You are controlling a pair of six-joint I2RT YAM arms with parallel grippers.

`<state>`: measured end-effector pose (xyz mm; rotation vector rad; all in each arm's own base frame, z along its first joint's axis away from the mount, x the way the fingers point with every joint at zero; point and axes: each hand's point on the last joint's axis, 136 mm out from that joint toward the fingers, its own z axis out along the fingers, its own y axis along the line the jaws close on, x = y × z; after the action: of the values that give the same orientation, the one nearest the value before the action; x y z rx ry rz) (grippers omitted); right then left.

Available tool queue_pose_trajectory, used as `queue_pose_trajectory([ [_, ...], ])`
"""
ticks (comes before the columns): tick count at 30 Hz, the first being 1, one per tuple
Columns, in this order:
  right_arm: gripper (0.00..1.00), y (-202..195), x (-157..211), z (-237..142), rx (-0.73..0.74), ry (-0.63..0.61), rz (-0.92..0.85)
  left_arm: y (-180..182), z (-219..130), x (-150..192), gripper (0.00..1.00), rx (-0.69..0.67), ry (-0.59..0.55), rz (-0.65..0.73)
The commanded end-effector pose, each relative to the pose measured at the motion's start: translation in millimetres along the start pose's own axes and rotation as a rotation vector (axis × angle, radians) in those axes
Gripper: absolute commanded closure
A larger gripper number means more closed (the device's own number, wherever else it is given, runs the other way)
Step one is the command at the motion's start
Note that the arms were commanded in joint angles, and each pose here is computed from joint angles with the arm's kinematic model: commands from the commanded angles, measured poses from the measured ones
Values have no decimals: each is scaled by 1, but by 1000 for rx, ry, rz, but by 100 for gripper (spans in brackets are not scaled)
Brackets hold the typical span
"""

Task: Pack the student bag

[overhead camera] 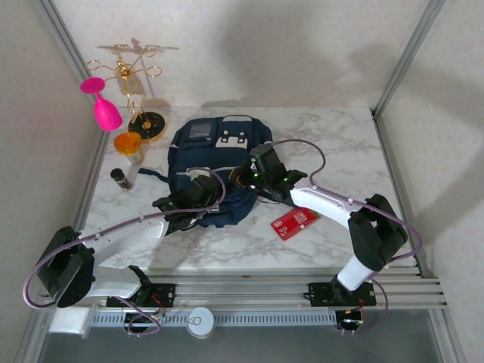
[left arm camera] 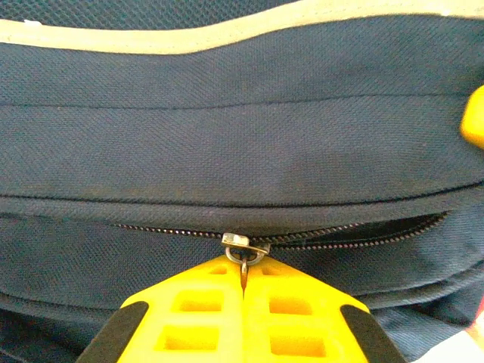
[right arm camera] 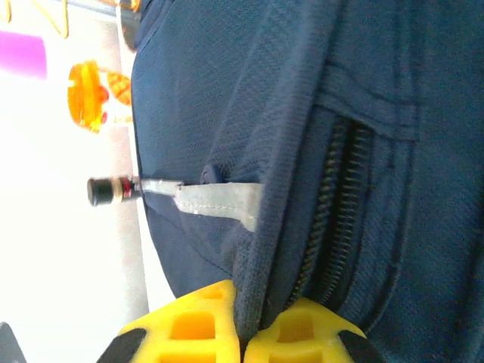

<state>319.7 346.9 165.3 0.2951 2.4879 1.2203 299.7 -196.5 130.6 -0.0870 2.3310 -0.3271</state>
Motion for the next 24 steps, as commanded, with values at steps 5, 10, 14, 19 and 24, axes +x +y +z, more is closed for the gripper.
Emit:
queue_pose_trajectory([
  [5,100,5,-63,-47,-94,14,-252,43,-17,11,100,-152,31,39],
  [10,100,-4,-97,-76,-101,-16,-287,54,-14,10,100,-196,25,79],
  [14,100,-22,-113,-80,-40,-4,-298,69,-13,-3,100,-282,-36,159],
  [19,100,-31,-125,-80,-10,-17,-284,66,-14,-28,100,-259,-147,244],
  [24,100,-35,-123,-71,-5,25,-293,60,-12,-41,100,-208,-221,390],
])
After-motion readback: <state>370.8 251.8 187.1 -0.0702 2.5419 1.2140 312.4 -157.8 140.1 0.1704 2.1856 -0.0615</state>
